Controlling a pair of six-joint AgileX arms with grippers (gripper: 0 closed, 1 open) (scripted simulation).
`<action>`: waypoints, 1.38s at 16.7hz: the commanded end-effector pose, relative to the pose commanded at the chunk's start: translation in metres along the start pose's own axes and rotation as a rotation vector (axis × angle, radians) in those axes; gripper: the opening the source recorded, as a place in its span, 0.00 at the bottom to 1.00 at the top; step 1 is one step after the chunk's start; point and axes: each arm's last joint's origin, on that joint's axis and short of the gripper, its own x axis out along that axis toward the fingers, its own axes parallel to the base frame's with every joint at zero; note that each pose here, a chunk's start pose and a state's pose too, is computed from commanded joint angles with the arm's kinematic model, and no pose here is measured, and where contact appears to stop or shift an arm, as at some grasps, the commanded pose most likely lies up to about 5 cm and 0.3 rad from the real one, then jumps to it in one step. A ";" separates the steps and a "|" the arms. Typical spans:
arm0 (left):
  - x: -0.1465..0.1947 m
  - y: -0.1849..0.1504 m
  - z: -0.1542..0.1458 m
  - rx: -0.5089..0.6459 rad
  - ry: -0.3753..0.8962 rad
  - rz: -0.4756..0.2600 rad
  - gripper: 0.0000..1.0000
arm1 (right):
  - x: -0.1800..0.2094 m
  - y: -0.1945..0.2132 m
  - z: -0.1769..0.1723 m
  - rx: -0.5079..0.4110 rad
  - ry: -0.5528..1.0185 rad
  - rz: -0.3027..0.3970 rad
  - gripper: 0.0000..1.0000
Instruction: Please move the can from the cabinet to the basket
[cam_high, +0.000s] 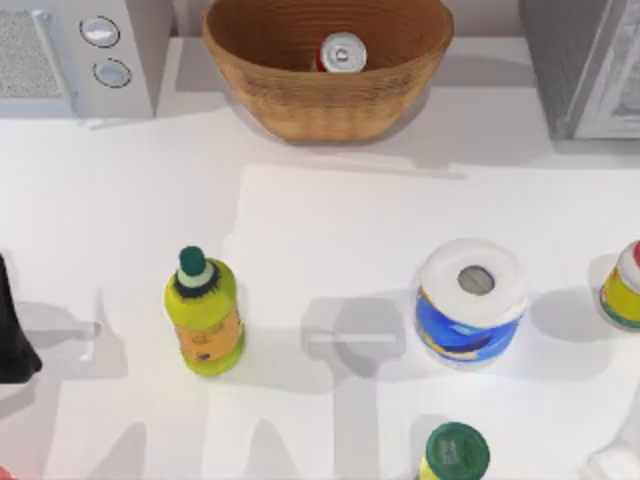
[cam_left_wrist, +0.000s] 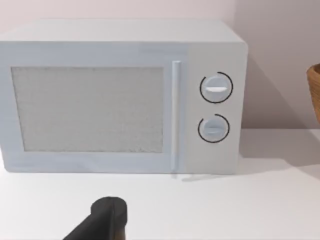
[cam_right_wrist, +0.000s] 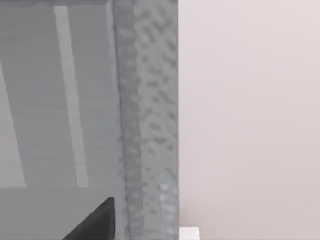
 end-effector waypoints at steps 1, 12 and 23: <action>0.000 0.000 0.000 0.000 0.000 0.000 1.00 | -0.001 0.001 0.022 0.007 0.004 0.000 1.00; 0.000 0.000 0.000 0.000 0.000 0.000 1.00 | -0.037 0.081 0.182 -0.014 -0.009 0.001 1.00; 0.000 0.000 0.000 0.000 0.000 0.000 1.00 | 0.000 0.109 0.183 -0.015 -0.014 -0.001 1.00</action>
